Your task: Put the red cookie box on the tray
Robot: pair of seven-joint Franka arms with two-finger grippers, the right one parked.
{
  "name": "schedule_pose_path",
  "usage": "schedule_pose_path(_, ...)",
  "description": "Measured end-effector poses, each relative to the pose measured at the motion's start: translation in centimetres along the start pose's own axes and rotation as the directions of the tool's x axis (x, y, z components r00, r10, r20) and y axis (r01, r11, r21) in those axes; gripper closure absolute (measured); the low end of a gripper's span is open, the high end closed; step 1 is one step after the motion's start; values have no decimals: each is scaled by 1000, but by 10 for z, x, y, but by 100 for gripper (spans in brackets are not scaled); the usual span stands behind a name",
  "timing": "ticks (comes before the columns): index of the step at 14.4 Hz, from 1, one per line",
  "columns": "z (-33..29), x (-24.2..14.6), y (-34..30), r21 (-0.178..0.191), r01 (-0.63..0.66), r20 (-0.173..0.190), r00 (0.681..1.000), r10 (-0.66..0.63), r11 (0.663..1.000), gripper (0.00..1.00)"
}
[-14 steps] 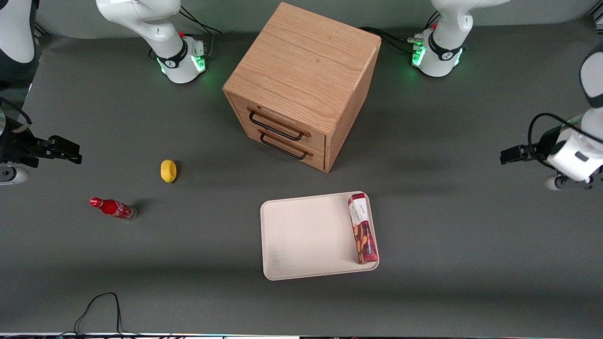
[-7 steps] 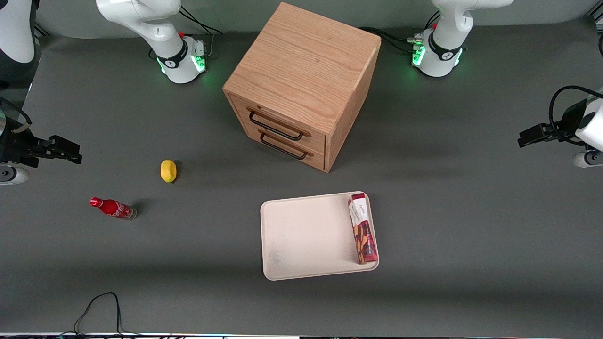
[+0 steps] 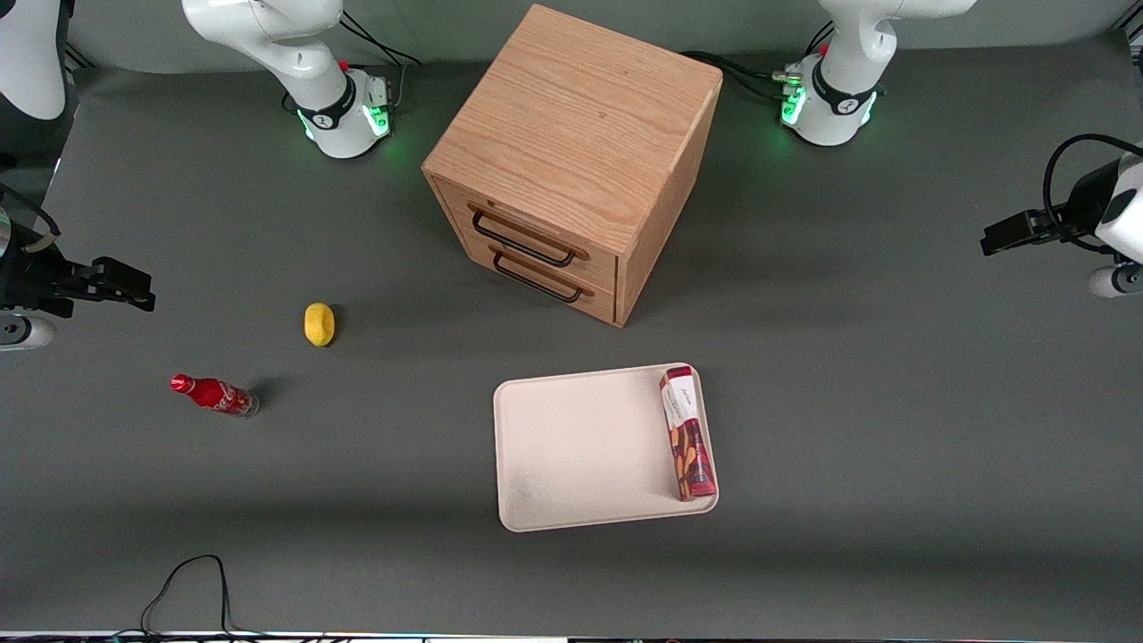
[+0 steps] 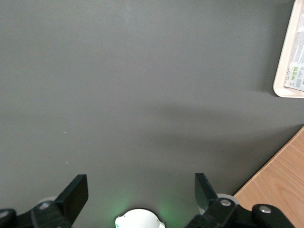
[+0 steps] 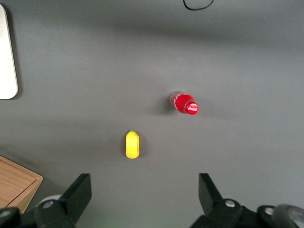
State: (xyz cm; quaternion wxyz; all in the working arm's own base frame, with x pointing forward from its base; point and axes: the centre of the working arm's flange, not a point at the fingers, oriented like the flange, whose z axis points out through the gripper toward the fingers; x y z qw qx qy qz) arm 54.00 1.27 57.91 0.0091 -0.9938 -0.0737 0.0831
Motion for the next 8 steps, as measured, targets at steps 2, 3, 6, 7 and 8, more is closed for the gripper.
schedule_pose_path(2,-6,-2,8,19,-14,-13,1000,14,1000,0)
schedule_pose_path(3,-8,-2,10,22,-18,-16,1000,18,1000,0)
schedule_pose_path(6,-10,-2,10,24,-16,-22,1000,17,1000,0)
schedule_pose_path(7,-12,-3,10,24,-17,-19,1000,17,1000,0)
schedule_pose_path(8,-14,-5,11,25,-19,-12,1000,19,1000,0)
